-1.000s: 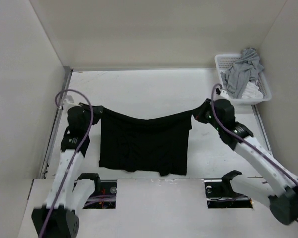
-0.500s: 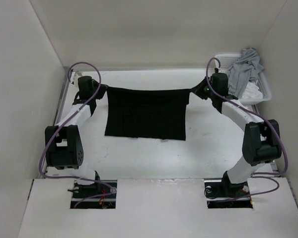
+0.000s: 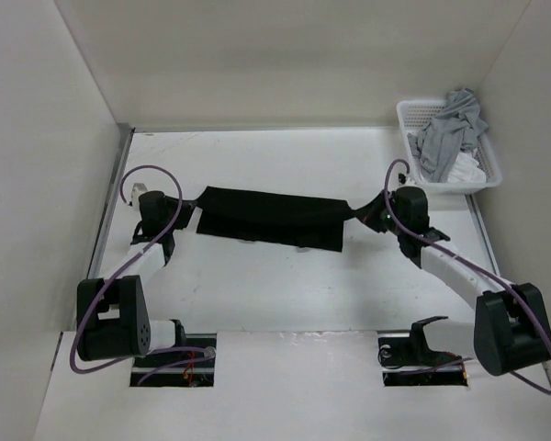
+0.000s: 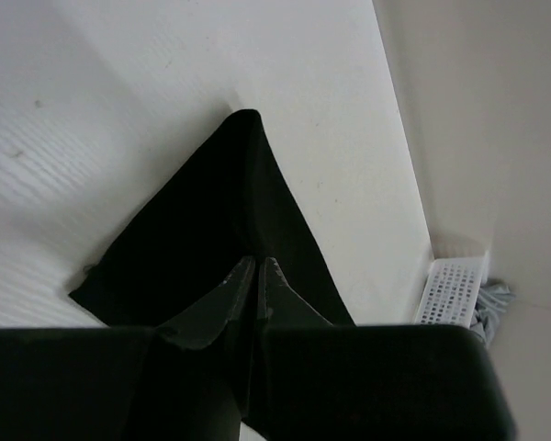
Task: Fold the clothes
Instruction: Fold the tank top
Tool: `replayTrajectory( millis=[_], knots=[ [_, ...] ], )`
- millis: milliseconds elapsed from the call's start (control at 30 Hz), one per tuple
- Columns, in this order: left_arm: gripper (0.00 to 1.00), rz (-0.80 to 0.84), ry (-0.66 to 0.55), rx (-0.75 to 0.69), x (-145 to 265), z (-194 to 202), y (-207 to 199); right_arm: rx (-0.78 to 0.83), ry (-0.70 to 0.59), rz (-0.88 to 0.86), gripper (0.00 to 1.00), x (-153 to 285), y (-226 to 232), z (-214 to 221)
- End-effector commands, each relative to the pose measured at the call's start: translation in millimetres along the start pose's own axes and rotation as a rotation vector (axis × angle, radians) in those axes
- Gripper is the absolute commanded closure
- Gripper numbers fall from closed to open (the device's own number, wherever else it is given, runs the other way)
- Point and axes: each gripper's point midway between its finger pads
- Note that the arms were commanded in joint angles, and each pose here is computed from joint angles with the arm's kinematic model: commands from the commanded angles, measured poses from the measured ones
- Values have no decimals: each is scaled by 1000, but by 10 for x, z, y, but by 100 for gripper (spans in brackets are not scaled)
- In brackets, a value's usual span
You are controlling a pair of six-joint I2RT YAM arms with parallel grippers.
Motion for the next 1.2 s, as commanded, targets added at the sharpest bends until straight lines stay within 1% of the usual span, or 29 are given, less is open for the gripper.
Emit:
replayTrajectory(
  millis=[0, 167, 233, 267, 300, 367, 433, 500, 567, 633, 767, 833, 867, 967, 1033, 1133, 1167],
  knots=[
    [98, 71, -88, 1, 106, -232, -81, 36, -16, -26, 99, 69, -19, 164],
    [98, 30, -60, 23, 28, -127, 148, 53, 42, 57, 99, 132, -398, 660],
    [96, -6, -35, 33, -25, -27, 291, 48, 75, 93, 98, 123, -548, 817],
    [94, -24, -24, 44, -41, 12, 370, 45, 92, 107, 96, 114, -602, 896],
    [92, -40, -20, 55, -49, 31, 446, 46, 100, 118, 92, 105, -644, 938],
    [84, -61, -21, 85, -27, 52, 572, 46, 109, 140, 76, 84, -726, 985],
    [79, -71, -46, 111, 39, 6, 661, 43, 97, 119, 63, 90, -682, 964],
    [77, -65, -90, 130, 139, -93, 676, 41, 74, 84, 55, 93, -586, 878],
    [77, -42, -126, 118, 208, -179, 598, 36, 59, 67, 48, 54, -513, 791],
    [77, -10, -136, 93, 241, -189, 459, 31, 65, 49, 46, -42, -458, 760],
    [77, 76, -73, -5, 236, 85, 76, -30, 97, 26, 47, -253, -489, 712],
    [77, 116, -38, -44, 239, 262, -102, -70, 126, 19, 49, -331, -518, 755],
    [77, 137, -22, -66, 251, 342, -187, -90, 143, 17, 52, -371, -537, 781],
    [78, 185, 8, -115, 296, 518, -376, -153, 188, 8, 63, -479, -567, 870],
    [78, 215, 11, -134, 341, 575, -485, -193, 214, -8, 77, -540, -562, 911],
    [78, 261, 17, -161, 421, 650, -628, -240, 189, -64, 92, -525, -502, 795],
    [78, 274, 23, -169, 443, 680, -669, -246, 169, -88, 95, -480, -460, 726]
  ],
)
Point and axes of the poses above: each gripper's point midway between its finger pads, its own x axis back along the fingers, its own y axis along the line the jaws close on, z = x × y, and after that the axes turned 14 degrees about -x, right-handed
